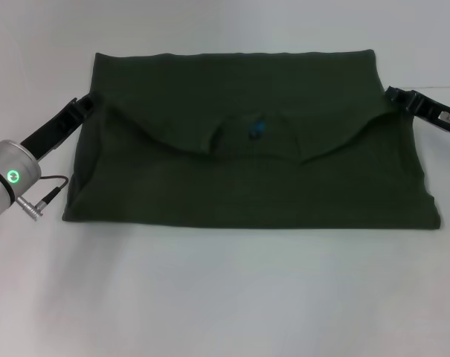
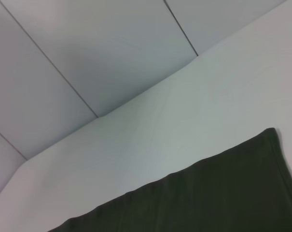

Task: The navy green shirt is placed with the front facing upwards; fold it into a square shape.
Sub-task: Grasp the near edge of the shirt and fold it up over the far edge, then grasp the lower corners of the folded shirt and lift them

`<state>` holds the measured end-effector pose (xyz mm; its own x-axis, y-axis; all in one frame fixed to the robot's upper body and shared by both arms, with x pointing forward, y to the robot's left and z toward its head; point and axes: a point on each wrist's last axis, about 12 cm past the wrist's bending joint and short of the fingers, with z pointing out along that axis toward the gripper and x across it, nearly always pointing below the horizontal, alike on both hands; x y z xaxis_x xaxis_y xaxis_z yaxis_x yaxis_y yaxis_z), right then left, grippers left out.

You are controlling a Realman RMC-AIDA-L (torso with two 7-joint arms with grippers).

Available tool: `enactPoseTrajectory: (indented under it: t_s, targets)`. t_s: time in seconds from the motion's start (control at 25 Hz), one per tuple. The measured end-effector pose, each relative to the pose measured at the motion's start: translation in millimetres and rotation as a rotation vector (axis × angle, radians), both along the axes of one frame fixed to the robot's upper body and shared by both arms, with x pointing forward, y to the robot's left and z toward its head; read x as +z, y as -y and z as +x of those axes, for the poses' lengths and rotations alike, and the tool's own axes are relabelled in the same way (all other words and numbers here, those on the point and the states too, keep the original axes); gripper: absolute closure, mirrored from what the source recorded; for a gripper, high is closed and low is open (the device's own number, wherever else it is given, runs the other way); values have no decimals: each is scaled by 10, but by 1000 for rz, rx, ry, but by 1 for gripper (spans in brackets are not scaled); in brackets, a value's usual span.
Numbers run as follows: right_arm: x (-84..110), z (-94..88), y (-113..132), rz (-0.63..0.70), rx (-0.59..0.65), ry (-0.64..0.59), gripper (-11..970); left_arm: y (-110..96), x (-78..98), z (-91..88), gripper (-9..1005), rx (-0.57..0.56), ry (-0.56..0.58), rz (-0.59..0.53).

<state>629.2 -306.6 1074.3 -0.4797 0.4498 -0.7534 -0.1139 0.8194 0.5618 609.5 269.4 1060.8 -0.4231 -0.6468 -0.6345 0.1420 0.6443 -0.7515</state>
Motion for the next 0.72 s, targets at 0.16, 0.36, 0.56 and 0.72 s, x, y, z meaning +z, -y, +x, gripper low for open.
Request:
enactPoseTrajectory:
  t_s: [0.16,0.36,0.56,0.72]
  targets:
    - [-10,-19,0,6,7,0,663,-31,-20,-29,831,17,7,-6]
    - [5,-61,20,35,16,34,539,-64,-29,-86,594,11,37,6]
    - [45,-116,154,95,-25,74,398,-92,-16,-165,346,-28,75,-4]
    - [60,-162,310,143,-90,94,228,-180,-15,-253,172,-37,92,-31]
